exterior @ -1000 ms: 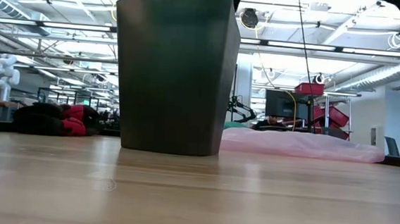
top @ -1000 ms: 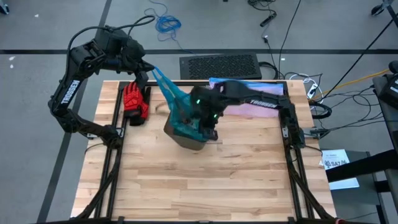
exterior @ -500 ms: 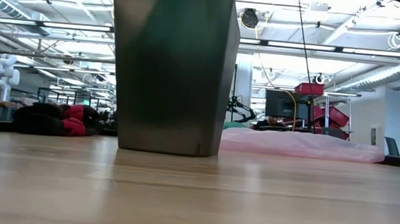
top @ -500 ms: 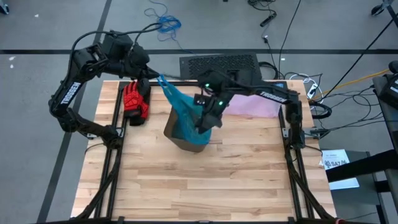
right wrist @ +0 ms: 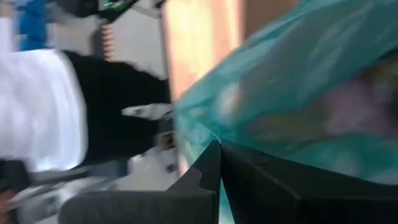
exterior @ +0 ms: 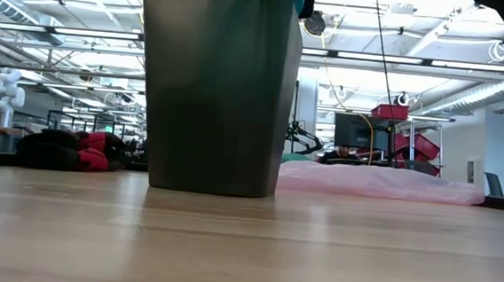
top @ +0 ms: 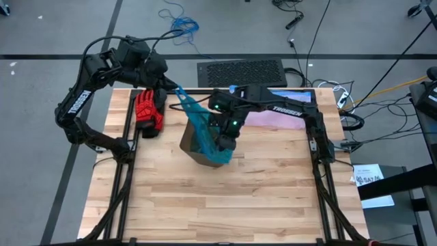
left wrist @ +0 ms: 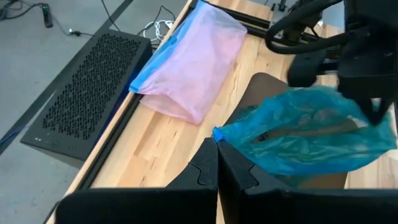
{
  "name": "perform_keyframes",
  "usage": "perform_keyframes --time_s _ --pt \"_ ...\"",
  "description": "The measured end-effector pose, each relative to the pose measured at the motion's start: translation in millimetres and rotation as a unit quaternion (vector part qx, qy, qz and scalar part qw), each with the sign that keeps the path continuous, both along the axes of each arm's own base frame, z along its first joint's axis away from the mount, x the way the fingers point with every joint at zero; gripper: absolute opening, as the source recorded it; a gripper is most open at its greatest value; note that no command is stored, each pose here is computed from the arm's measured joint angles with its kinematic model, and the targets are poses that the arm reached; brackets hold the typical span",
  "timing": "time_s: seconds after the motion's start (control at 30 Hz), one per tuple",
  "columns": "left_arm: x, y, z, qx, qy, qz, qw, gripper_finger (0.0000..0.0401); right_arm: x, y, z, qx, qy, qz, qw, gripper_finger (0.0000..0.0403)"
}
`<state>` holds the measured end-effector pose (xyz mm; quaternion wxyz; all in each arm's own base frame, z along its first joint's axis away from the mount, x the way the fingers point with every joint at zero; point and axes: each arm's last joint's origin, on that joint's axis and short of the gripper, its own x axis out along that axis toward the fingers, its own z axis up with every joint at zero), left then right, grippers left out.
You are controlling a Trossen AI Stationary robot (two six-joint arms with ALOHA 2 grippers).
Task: Place trash/remove bag and relplace
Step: Remove the blue trash bag from the black trash bin
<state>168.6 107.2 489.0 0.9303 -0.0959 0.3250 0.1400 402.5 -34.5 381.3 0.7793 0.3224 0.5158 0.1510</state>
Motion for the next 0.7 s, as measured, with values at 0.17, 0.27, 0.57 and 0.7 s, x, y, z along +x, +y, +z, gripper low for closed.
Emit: perform_keyframes --time_s 0.17,0.27,0.57,0.7 --pt "0 0 0 0.000 0.000 0.000 1.000 0.0000 3 -5 -2 -0.049 -0.029 0.017 0.998 0.0006" --pt "0 0 0 -0.001 0.002 0.000 1.000 0.0000 3 -2 3 -0.058 -0.056 0.029 0.996 0.0034" --pt "0 1 -2 -0.003 0.010 -0.002 1.000 0.0000 -12 0 30 -0.070 -0.111 0.021 0.991 0.0194" --pt "1 1 -3 0.002 0.015 -0.008 1.000 0.0000 -30 9 52 -0.088 -0.140 0.021 0.986 0.0237"
